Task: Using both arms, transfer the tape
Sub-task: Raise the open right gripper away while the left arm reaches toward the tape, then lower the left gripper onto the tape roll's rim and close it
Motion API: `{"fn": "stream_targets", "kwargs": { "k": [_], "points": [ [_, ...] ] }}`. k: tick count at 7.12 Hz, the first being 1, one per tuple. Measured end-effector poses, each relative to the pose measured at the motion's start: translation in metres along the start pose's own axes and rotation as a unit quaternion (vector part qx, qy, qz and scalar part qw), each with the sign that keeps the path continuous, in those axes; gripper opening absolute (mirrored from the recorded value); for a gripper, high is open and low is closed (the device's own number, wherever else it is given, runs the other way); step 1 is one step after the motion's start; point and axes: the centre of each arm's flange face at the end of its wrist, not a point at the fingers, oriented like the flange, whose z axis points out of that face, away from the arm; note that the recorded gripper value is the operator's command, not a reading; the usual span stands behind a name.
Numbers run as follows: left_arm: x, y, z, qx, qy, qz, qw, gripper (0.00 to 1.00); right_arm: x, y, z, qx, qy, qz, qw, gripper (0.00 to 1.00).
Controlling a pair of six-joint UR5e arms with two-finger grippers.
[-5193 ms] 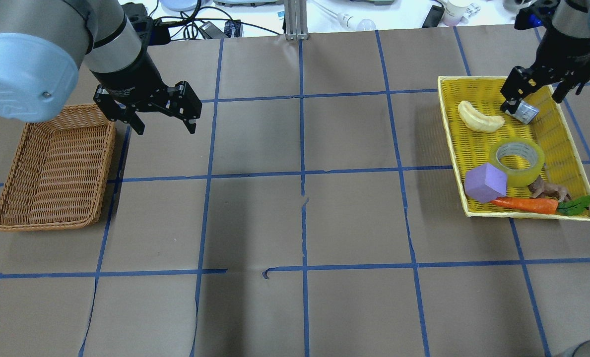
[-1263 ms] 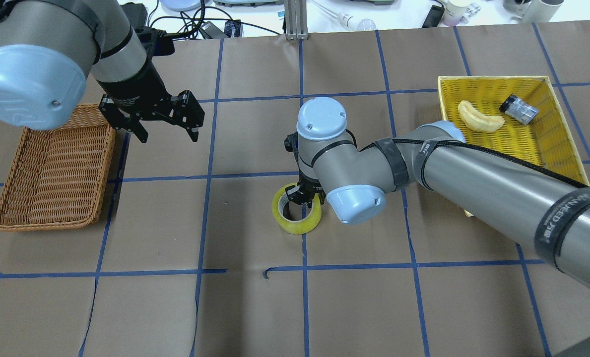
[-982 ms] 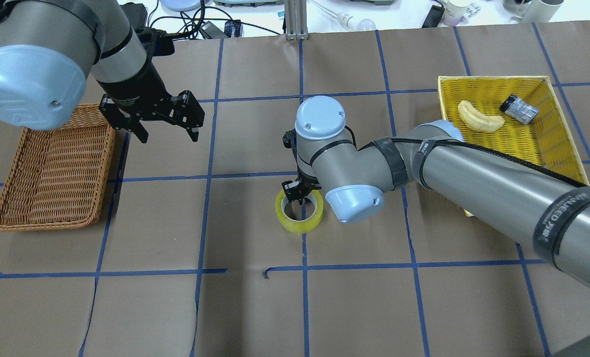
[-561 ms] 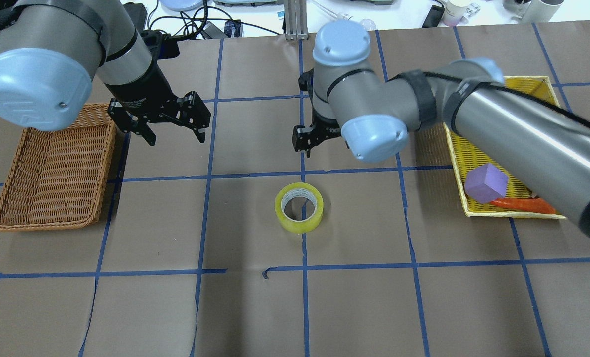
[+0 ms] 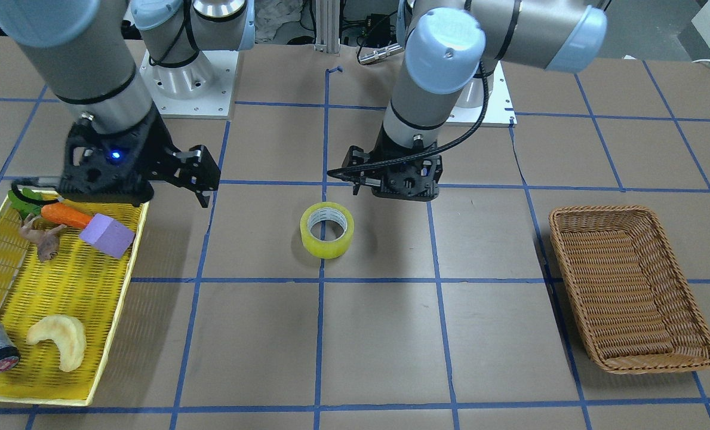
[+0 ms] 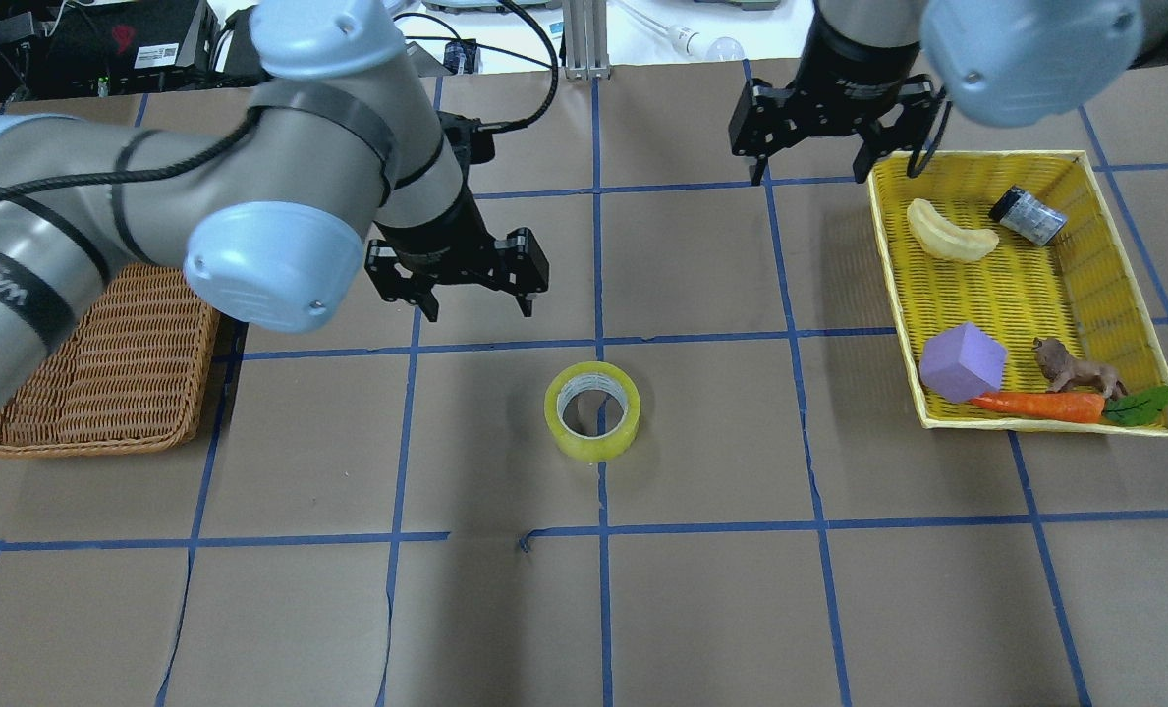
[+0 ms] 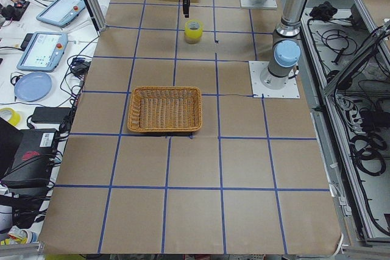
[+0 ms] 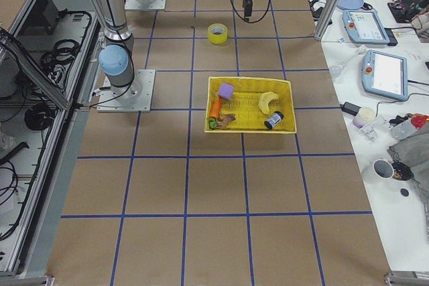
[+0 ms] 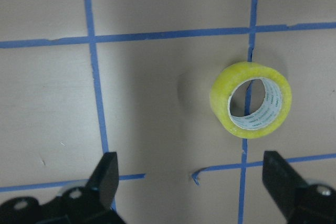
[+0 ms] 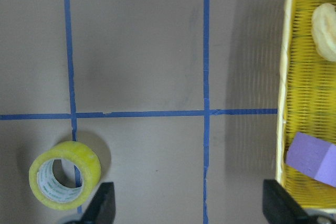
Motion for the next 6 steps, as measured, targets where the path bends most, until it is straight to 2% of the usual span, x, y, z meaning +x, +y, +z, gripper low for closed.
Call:
{"fn": "stream_targets", "kwargs": {
  "k": [2,5,6],
  "points": [
    [0.024,0.013,0.060,0.008,0.001,0.006,0.9999,0.99,0.025,0.019,-0.015,0.003,0.001,0.017,0.9999,1.00],
    [0.026,0.014,0.115,-0.013,-0.009,0.006,0.9999,0.98,0.029,0.027,-0.022,0.009,0.000,0.024,0.9997,1.00],
    [0.024,0.013,0.129,-0.010,-0.010,0.007,0.9999,0.98,0.029,0.027,-0.023,0.009,0.000,0.024,0.9997,1.00]
  ]
}}
